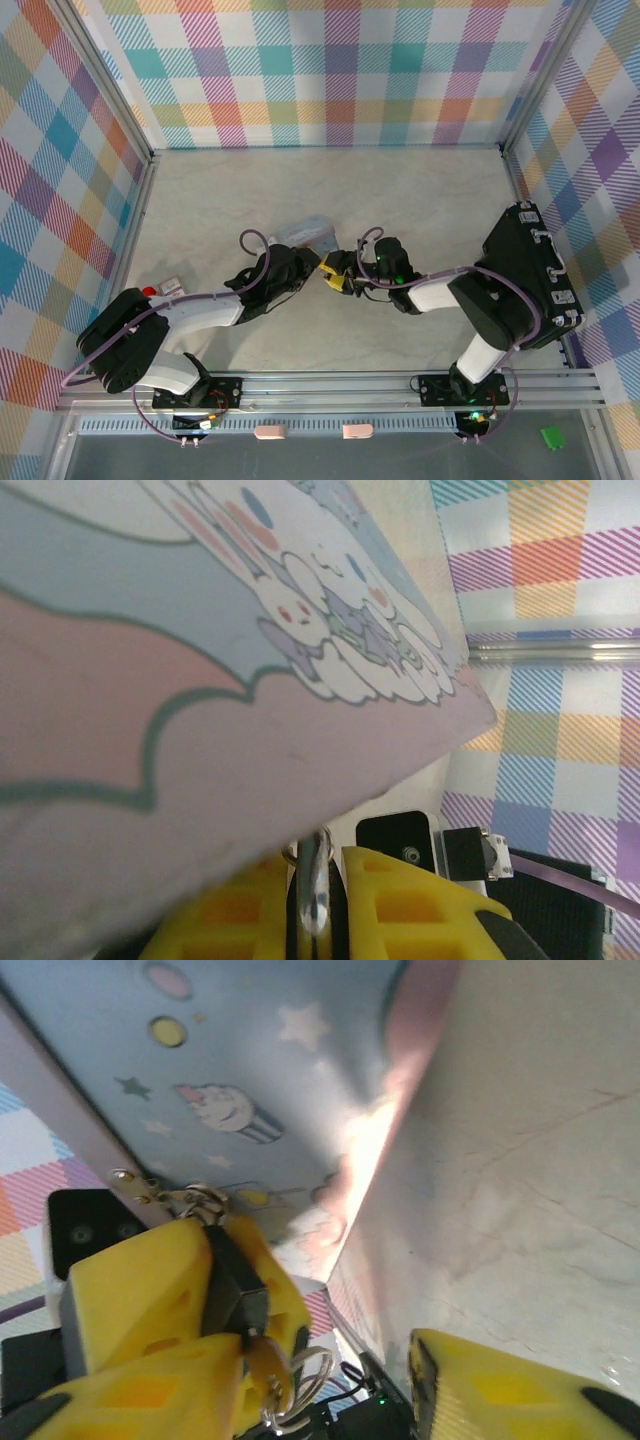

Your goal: Unlock a padlock with a key

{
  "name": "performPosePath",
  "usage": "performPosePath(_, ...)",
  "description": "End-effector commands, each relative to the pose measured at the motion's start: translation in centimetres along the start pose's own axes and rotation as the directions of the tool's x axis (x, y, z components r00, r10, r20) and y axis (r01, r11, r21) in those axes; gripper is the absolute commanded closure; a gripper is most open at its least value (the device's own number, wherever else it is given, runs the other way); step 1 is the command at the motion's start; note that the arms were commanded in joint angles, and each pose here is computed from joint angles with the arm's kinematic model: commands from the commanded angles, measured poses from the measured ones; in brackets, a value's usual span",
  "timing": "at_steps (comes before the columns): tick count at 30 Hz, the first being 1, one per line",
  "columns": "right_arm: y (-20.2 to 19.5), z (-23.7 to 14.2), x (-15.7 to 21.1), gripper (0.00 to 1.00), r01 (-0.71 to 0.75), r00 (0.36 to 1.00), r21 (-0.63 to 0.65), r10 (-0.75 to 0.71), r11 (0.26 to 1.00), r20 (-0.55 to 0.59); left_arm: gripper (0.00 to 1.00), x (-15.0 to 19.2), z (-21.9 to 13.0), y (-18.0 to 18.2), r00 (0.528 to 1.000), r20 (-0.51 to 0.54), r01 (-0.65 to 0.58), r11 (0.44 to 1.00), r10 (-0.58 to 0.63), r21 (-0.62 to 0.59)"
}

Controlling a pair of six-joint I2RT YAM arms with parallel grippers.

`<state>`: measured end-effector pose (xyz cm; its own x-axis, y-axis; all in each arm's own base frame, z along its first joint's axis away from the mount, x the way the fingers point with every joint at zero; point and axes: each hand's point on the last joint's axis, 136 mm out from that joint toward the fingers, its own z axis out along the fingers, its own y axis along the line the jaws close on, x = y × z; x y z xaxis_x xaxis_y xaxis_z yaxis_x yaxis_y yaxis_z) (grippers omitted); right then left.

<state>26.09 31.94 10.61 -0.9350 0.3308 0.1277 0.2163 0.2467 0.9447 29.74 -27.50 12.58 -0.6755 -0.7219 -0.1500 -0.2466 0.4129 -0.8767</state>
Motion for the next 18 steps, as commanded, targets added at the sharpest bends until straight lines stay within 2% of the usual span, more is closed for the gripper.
performPosePath(1, 0.3, -1.5, 0.0, 0.40, 0.186, 0.982, 0.056, -0.188, 0.981, 0.026, 1.00, 3.5, -1.1, -2.1, 0.985, -0.162, -0.054, 0.997, 0.062, 0.053)
performPosePath(5, 0.3, -3.3, 0.7, 0.33, 0.341, 0.938, 0.121, -0.346, 0.932, 0.018, 1.00, 2.3, -1.2, -1.8, 0.987, -0.139, -0.079, 0.997, 0.081, 0.025)
performPosePath(9, 1.8, -5.3, 0.9, 0.31, 0.571, 0.813, 0.165, -0.581, 0.804, 0.020, 1.00, 1.8, -1.1, -1.5, 0.986, -0.135, -0.096, 0.995, 0.095, -0.003)
performPosePath(13, 2.2, -6.7, 0.9, 0.38, 0.776, 0.602, 0.225, -0.799, 0.590, 0.019, 1.00, 1.5, -1.1, -1.3, 0.986, -0.133, -0.101, 0.995, 0.099, -0.012)
performPosePath(18, 2.1, -6.1, 2.8, 0.43, 0.951, 0.213, 0.233, -0.977, 0.202, -0.021, 1.00, 1.4, -1.1, -1.0, 0.985, -0.148, -0.096, 0.995, 0.090, -0.031)
